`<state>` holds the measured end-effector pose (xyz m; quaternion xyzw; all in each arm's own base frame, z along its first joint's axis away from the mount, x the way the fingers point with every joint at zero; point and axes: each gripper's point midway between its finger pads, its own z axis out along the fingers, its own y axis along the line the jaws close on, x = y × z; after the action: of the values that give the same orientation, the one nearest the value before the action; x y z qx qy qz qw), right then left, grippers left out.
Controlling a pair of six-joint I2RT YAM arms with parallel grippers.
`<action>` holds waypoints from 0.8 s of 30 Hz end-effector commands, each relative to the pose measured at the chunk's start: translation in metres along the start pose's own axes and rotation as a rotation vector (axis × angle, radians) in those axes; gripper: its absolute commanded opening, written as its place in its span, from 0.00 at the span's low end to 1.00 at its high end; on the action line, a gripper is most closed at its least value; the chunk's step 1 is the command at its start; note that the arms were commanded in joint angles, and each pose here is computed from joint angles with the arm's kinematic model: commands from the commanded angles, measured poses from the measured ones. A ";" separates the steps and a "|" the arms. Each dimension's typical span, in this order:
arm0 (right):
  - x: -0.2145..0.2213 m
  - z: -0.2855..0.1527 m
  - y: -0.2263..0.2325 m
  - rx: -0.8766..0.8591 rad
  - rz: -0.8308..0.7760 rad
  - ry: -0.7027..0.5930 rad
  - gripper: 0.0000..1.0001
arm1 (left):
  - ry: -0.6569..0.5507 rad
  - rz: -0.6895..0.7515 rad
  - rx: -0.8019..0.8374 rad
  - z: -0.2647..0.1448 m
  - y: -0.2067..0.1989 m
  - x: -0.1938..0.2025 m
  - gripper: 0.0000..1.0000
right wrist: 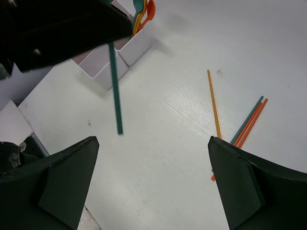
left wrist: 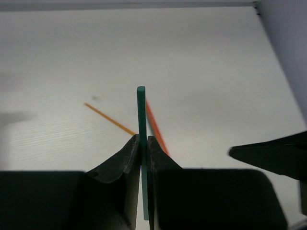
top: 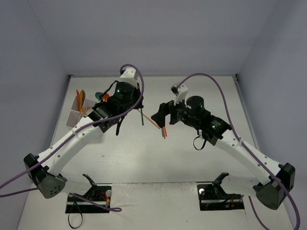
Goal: Sort the eating utensils into containers
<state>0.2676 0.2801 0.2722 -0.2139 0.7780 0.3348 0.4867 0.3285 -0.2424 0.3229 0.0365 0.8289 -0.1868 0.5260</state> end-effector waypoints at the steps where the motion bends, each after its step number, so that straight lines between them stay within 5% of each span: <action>1: -0.020 -0.006 0.002 0.002 -0.019 -0.093 0.96 | -0.161 0.149 -0.275 -0.046 0.090 -0.065 0.00; 5: -0.013 -0.006 -0.001 0.002 -0.017 -0.078 0.96 | -0.170 0.193 -0.495 -0.064 0.173 -0.078 0.00; 14: -0.006 -0.005 -0.003 -0.006 -0.022 -0.057 0.96 | -0.082 0.280 -0.778 -0.061 0.294 -0.071 0.00; 24: 0.007 -0.003 -0.006 -0.023 -0.022 -0.010 0.97 | -0.029 0.315 -0.842 -0.021 0.351 -0.039 0.00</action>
<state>0.2660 0.2710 0.2489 -0.2137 0.7916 0.3246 0.4716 0.3964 0.0868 0.2338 -0.0526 0.8506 0.2373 0.4663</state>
